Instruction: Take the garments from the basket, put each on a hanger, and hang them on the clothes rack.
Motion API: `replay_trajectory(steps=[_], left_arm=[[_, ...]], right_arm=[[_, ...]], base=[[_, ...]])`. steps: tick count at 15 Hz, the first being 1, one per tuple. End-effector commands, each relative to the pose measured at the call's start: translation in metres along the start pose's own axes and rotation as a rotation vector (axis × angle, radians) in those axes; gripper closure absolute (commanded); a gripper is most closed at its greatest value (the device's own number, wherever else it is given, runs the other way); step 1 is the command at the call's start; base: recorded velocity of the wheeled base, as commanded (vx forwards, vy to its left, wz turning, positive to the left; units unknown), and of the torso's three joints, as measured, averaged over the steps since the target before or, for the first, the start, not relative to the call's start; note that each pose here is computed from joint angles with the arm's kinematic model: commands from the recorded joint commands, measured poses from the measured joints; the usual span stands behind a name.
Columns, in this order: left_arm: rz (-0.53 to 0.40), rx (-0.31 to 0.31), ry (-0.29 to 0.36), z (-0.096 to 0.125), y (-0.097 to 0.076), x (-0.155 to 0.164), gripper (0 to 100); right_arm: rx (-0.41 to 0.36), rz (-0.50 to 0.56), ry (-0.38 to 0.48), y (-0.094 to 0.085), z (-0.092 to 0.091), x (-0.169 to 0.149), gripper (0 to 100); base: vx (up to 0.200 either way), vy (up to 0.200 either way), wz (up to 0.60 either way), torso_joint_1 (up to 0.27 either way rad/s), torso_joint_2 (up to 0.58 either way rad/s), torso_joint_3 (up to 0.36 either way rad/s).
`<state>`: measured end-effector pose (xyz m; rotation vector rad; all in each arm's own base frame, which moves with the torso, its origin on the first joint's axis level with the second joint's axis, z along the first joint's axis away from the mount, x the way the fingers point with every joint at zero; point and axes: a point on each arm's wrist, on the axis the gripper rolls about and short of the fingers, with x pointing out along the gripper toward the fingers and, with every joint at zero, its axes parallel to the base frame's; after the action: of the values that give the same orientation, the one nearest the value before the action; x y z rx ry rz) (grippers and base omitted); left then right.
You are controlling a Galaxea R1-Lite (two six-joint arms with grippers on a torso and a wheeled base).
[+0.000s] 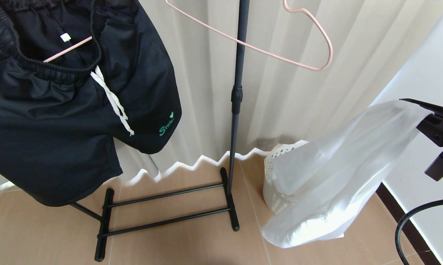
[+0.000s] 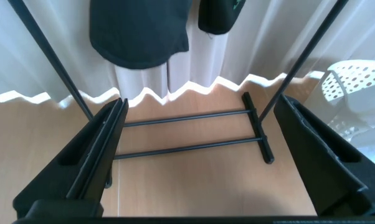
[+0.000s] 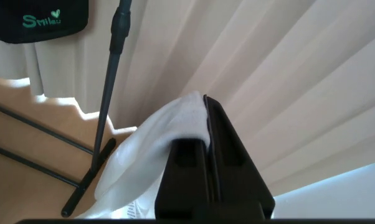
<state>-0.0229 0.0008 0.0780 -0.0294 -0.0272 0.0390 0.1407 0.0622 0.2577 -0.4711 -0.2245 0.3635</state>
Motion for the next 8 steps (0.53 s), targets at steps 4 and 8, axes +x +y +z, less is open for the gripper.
replay_trajectory(steps=[4, 8], left_arm=[[0.001, 0.000, 0.002, -0.0001, 0.0000, 0.0001, 0], [0.001, 0.000, 0.002, -0.0001, 0.0000, 0.0001, 0]], right_arm=[[0.000, 0.001, 0.001, 0.0001, -0.0001, 0.0003, 100], [-0.002, 0.001, 0.001, 0.0000, 0.0001, 0.0011, 100]], base=[[0.000, 0.000, 0.00, 0.039, -0.12, -0.085], [0.000, 0.000, 0.00, 0.002, -0.01, 0.154]])
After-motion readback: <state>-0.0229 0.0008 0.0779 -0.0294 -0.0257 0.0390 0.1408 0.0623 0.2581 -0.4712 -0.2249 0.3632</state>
